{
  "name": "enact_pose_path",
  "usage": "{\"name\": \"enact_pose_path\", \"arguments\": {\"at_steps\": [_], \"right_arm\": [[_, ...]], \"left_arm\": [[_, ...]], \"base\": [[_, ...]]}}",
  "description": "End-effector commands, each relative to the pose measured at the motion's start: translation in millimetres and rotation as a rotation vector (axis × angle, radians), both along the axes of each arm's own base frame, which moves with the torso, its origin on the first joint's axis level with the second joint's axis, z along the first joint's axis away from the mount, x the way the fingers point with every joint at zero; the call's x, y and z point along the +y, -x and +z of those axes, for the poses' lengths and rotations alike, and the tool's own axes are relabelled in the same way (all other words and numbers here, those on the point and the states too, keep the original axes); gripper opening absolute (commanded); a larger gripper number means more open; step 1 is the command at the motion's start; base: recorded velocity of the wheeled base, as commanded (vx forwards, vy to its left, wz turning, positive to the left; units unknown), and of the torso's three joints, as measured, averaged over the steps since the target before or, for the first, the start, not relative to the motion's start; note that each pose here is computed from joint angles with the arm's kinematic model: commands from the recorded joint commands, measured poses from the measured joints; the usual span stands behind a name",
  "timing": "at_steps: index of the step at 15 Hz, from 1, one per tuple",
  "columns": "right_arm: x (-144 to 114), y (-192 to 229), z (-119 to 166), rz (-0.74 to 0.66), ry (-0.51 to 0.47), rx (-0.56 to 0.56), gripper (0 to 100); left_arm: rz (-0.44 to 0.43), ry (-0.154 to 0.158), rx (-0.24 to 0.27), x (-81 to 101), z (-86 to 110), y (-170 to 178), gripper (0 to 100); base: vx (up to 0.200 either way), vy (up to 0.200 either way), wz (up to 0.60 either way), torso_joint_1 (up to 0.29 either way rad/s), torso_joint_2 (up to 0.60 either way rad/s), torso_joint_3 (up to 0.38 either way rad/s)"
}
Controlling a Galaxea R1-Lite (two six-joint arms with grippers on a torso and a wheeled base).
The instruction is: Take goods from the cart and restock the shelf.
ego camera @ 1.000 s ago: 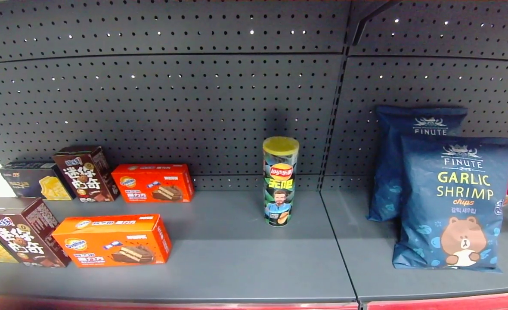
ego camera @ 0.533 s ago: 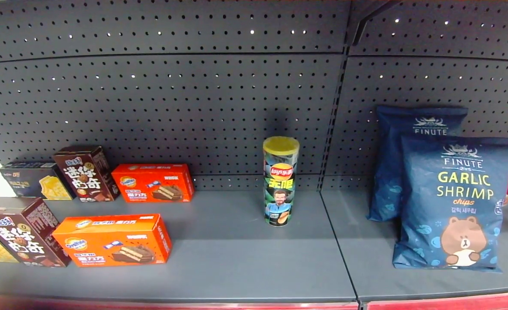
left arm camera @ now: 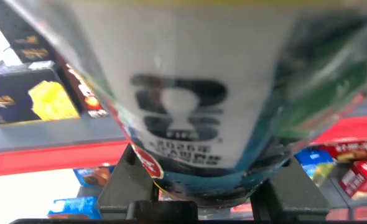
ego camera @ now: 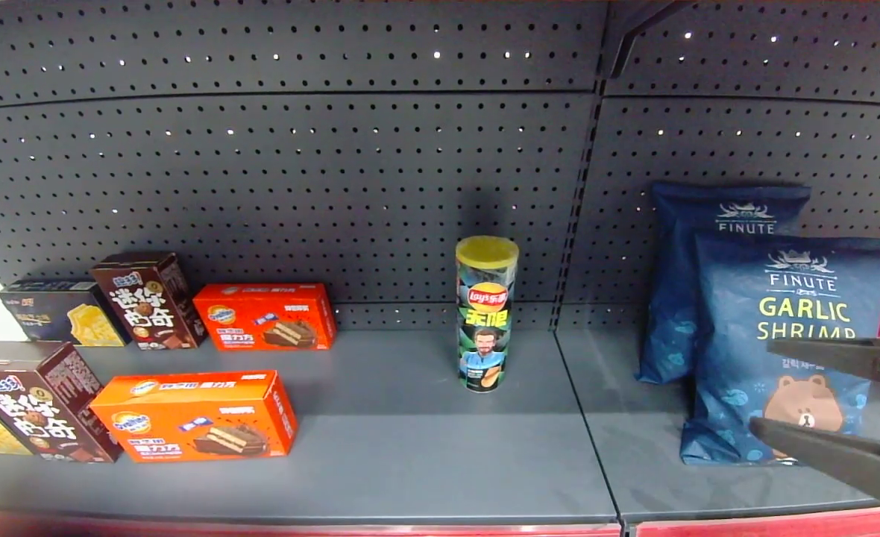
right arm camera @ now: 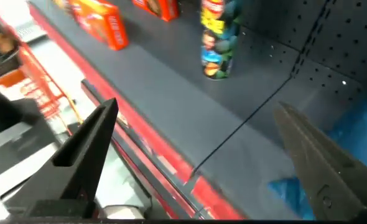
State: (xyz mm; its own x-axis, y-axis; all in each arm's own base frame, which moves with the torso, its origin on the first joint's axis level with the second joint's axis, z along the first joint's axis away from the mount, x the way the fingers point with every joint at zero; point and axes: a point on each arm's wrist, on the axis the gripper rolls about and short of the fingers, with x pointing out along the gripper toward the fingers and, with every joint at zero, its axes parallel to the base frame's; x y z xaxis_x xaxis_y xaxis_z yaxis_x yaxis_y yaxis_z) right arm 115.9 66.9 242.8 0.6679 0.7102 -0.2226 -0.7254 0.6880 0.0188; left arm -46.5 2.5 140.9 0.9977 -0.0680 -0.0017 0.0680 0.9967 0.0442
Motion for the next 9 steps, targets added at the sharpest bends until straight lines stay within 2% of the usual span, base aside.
{"name": "enact_pose_path", "arguments": {"at_steps": [1, 3, 5, 9], "right_arm": [[21.0, -47.2, -2.7, -0.027, 0.051, 0.082, 100], [41.6, -82.7, -14.6, -0.002, 0.085, 0.090, 100], [56.7, -103.3, -21.1, 0.016, 0.075, 0.060, 100], [84.4, -140.7, -39.3, 0.076, 0.052, -0.076, 100]], "left_arm": [[-0.006, 0.001, 0.014, -0.2, -2.9, -1.5, 0], [-0.016, 0.033, 0.033, -0.5, -7.2, -3.4, 0], [-0.017, 0.036, 0.041, -0.6, -9.2, -4.2, 0], [-0.031, 0.036, 0.052, -1.0, -12.4, -5.6, 0]], "base": [[0.000, 0.000, 0.00, 0.000, 0.00, 0.000], [0.000, 0.000, 0.00, 0.000, 0.00, 0.000], [0.000, 0.000, 0.00, 0.000, 0.00, 0.000], [0.000, 0.000, 0.00, 0.000, 0.00, 0.000]]}}
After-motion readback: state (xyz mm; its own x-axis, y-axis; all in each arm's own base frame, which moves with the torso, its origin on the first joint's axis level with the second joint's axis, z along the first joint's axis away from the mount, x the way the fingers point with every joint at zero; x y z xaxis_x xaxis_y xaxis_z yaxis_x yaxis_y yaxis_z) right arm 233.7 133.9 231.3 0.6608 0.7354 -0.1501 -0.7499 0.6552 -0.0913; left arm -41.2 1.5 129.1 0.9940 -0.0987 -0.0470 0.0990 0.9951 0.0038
